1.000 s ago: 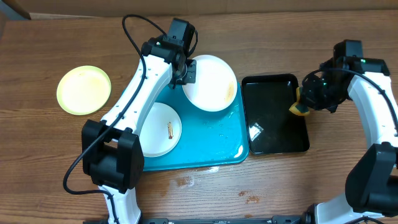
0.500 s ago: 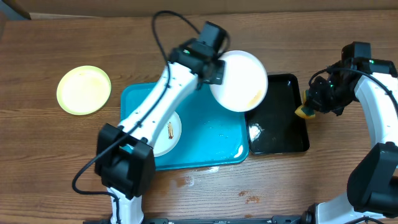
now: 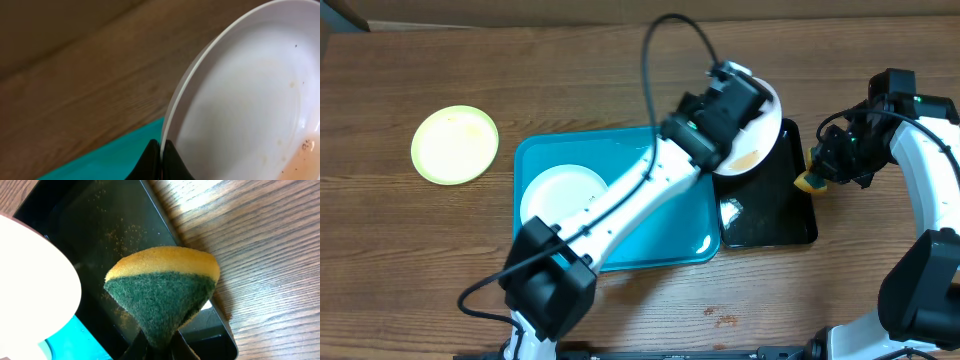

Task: Clean dirty plates on tray and stack at the side
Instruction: 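Lift the white plate with the left gripper and tilt it over the black tray, then carry the white plate left and stack it on the yellow plate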

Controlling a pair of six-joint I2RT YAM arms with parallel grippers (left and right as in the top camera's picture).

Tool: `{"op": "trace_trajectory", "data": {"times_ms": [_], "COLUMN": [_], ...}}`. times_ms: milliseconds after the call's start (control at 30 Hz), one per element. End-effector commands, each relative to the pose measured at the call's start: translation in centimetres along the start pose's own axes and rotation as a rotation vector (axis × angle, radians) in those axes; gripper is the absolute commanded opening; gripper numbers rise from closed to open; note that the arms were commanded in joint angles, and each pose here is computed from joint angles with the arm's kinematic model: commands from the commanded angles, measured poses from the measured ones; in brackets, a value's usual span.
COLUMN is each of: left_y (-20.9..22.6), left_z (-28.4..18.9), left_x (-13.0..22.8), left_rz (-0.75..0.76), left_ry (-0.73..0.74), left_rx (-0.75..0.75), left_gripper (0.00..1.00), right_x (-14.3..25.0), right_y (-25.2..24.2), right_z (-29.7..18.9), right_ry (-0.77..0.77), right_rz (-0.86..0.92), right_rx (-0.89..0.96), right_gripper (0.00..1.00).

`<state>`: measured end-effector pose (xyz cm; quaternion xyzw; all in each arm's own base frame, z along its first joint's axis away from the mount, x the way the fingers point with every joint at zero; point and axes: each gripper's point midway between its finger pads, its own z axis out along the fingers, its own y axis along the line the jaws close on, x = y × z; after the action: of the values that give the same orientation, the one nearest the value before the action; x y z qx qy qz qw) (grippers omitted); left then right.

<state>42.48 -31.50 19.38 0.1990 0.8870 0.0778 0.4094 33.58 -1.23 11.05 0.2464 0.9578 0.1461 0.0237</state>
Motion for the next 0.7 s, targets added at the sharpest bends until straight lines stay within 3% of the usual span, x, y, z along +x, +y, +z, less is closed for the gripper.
{"op": "trace_trajectory", "data": {"times_ms": [0,133,467,567,667], "left_y": [2.2,2.4,2.8,1.1,1.4], "left_z": [-4.3,-7.7,-11.0,-10.8,-11.0], "left_x": [-3.7,-5.3,-6.8,-7.1,-7.3], "left_rz": [0.054,0.021,0.011,0.034,0.058], "left_ry": [-0.153,-0.263,-0.344,-0.356,-0.354], "left_rx": [-0.238,-0.411,-0.560,-0.483,-0.506], "left_gripper": [0.04,0.04,0.04,0.04,0.04], "right_x": [-0.4,-0.5,-0.5,-0.7,-0.7], "right_y": [0.1,-0.7,-1.1,-1.0,-1.0], "right_z": [-0.6,-0.7,-0.7,-0.7,-0.7], "right_ry": [-0.026,-0.035,-0.040,-0.046,-0.045], "right_rz": [-0.012,-0.006,-0.001,-0.003,-0.003], "right_rx": [-0.001,0.045,0.069,0.067,0.067], "right_gripper": [0.07,0.07,0.07,0.07,0.06]}}
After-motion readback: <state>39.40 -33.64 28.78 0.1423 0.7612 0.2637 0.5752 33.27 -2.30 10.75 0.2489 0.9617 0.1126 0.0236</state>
